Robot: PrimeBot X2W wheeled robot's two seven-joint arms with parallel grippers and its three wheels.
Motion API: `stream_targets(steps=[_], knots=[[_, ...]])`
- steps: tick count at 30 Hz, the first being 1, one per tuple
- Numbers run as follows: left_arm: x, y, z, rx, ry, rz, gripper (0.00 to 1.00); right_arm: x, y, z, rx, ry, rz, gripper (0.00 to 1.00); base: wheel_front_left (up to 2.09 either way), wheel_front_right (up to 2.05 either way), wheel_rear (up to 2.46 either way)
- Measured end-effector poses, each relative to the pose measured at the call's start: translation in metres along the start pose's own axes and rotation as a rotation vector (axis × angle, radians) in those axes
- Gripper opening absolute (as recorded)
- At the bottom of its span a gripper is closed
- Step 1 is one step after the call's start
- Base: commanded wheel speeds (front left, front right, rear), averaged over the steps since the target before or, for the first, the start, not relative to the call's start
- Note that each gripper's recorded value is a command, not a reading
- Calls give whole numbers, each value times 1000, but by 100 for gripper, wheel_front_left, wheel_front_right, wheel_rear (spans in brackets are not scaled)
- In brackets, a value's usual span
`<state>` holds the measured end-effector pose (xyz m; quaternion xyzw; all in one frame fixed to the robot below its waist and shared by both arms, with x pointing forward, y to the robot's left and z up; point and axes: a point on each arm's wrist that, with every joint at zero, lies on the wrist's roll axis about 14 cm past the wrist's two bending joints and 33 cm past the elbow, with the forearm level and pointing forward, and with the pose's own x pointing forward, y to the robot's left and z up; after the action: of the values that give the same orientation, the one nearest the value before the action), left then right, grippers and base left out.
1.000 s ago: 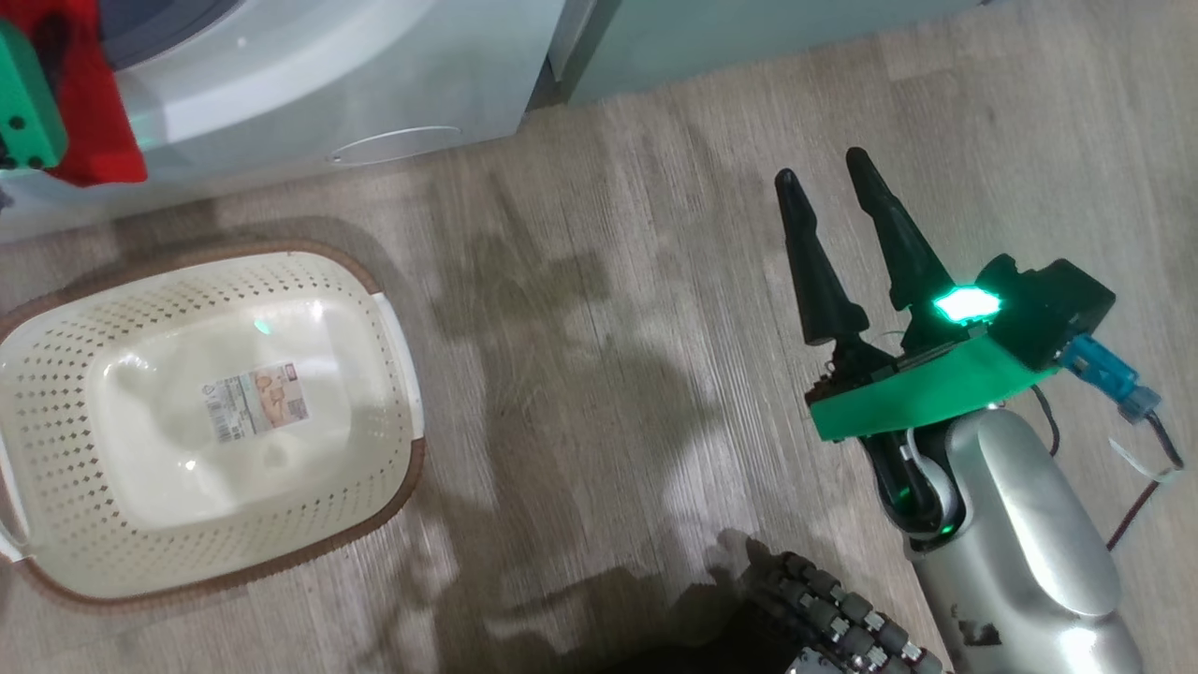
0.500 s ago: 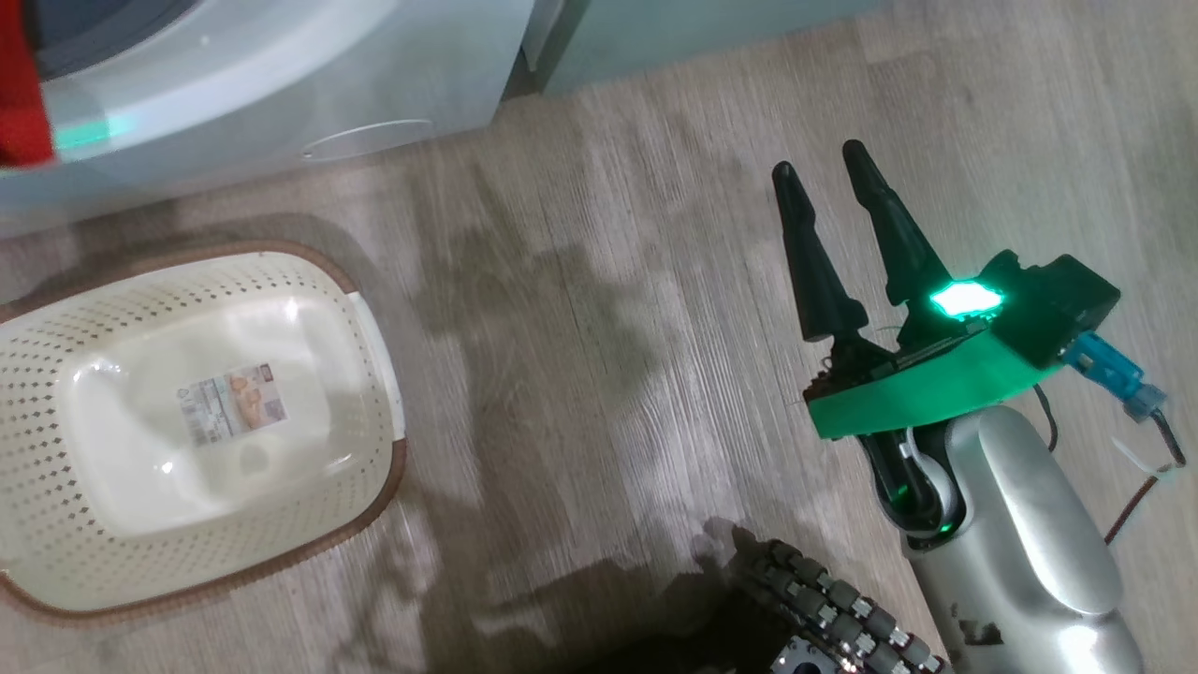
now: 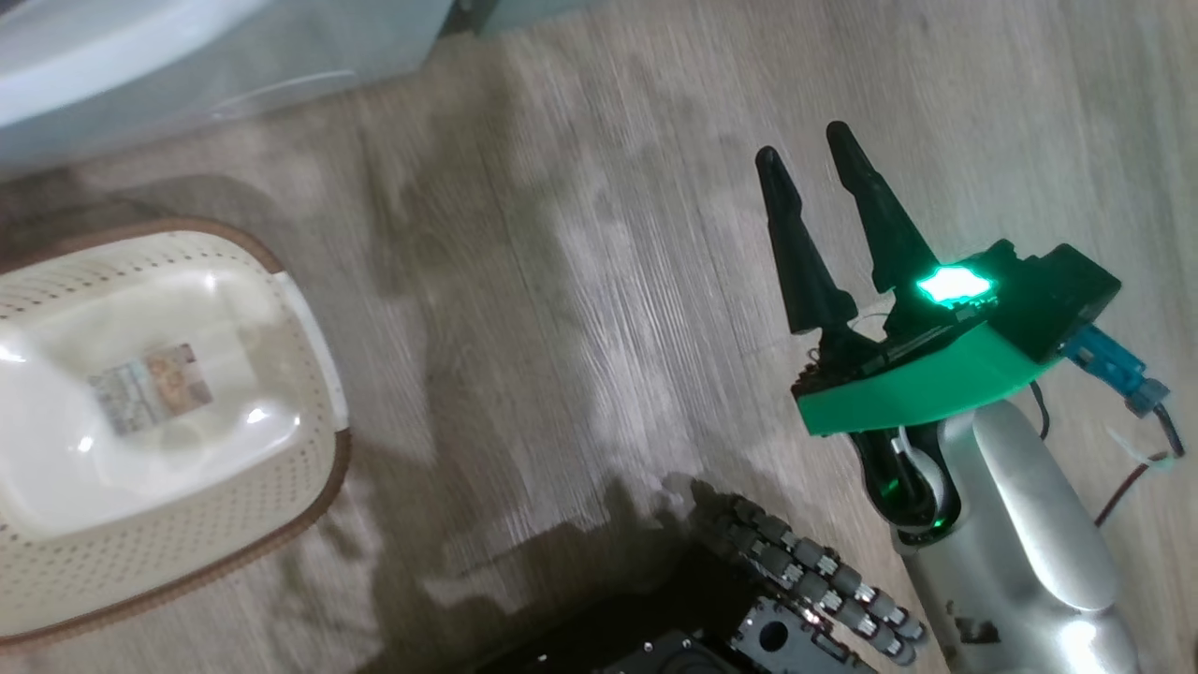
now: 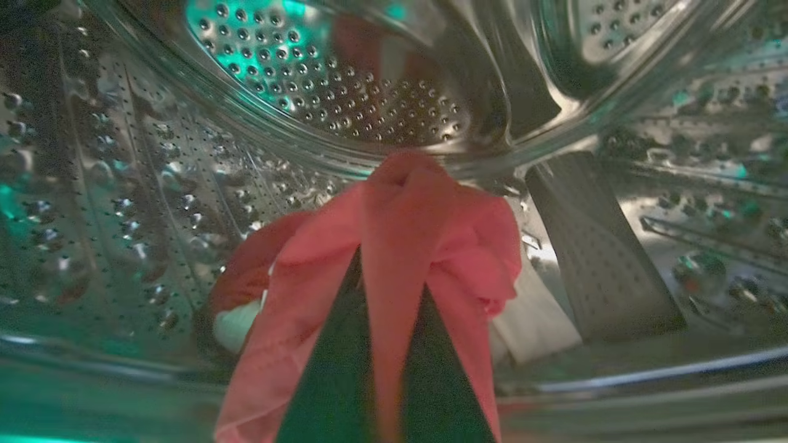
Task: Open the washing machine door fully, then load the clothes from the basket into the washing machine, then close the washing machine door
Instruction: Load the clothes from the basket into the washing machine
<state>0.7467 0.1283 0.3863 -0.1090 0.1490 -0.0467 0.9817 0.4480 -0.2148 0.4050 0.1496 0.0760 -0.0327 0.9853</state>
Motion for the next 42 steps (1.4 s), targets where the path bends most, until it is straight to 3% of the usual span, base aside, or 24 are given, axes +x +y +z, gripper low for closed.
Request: stream_targets(steps=[11,16,22,23,24,32,42], knots=[[30,7,25,-20,-301,33,0,-1,-9,-16,-7,47,-28,100,0,0,0],[40,16,-9,-7,-189,46,0,-2,-10,-20,-2,58,-31,100,0,0,0],[42,14,-15,11,-159,30,0,-1,-9,-22,3,61,-28,100,0,0,0],[42,13,-14,12,-157,21,39,-1,-9,-22,4,60,-27,100,0,0,0],[42,11,-15,17,-150,16,100,-1,-8,-22,5,60,-25,100,0,0,0],[33,7,-3,102,-171,-6,100,3,-2,-17,15,41,-8,100,0,0,0],[18,-14,3,133,-177,-41,100,4,5,-8,25,14,12,100,0,0,0]])
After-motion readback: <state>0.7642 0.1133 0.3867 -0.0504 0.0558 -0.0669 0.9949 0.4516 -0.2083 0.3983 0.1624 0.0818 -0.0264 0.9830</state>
